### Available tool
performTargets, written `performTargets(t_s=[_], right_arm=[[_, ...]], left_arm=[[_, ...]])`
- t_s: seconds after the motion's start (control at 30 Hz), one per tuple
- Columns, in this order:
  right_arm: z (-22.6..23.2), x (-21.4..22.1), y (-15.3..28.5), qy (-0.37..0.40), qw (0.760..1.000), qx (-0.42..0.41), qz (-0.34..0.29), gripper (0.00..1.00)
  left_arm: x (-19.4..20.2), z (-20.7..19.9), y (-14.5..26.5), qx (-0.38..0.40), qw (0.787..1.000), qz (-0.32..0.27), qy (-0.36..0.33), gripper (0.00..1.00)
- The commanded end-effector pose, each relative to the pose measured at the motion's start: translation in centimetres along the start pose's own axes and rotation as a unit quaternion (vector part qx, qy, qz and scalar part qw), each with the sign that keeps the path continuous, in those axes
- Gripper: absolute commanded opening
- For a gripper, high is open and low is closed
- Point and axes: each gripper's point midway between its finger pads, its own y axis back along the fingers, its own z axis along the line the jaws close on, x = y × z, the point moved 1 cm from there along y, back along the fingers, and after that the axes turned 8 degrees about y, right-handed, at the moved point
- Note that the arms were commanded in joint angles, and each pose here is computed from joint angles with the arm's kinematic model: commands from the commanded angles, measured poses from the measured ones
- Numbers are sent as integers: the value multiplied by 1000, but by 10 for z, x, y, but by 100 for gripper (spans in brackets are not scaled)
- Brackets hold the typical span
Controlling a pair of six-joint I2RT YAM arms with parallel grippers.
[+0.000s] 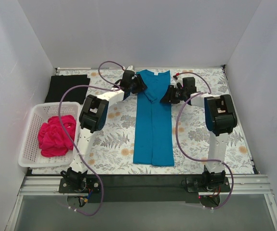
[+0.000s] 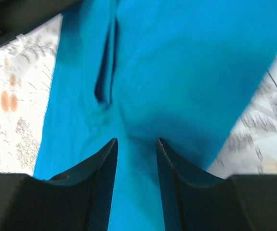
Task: Fold and stack the t-shirts
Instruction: Fold the tshirt
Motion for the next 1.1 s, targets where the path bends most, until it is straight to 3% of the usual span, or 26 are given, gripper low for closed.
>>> performTargets(t_s=[0.0,0.17,0.27,0.3,0.37,0.43,0.47,0.53,0.73,0.9,1.07], right_arm=[[10,-10,32,6,999,33,-13,46],[39,-4,81,25,997,65,-23,52],[52,17,107,31,993,109,16,54],[58,44,113,24,991,121,57,54],[67,53,133,34,985,159,61,55],[78,93,148,31,976,184,113,56],[82,98,162,36,973,201,104,56],[92,136,175,25,968,207,138,57],[108,197,204,8,963,202,176,61],[122,233,208,-6,959,186,213,61],[127,249,206,-18,952,197,232,61]], left_arm=[[-28,-15,31,-14,999,-26,-13,47],[-55,-62,97,12,997,-65,-30,59],[-55,-83,144,3,996,-81,-37,63],[-45,-91,156,2,996,-76,-41,63],[-26,-88,191,-25,997,-58,-44,65],[10,-83,216,-58,996,-22,-62,67],[12,-85,238,-70,995,-32,-61,74],[56,-57,262,-126,989,15,-75,77],[151,-10,337,-180,975,127,-43,78],[210,6,368,-196,957,210,-25,76],[232,13,372,-221,944,243,-36,75]])
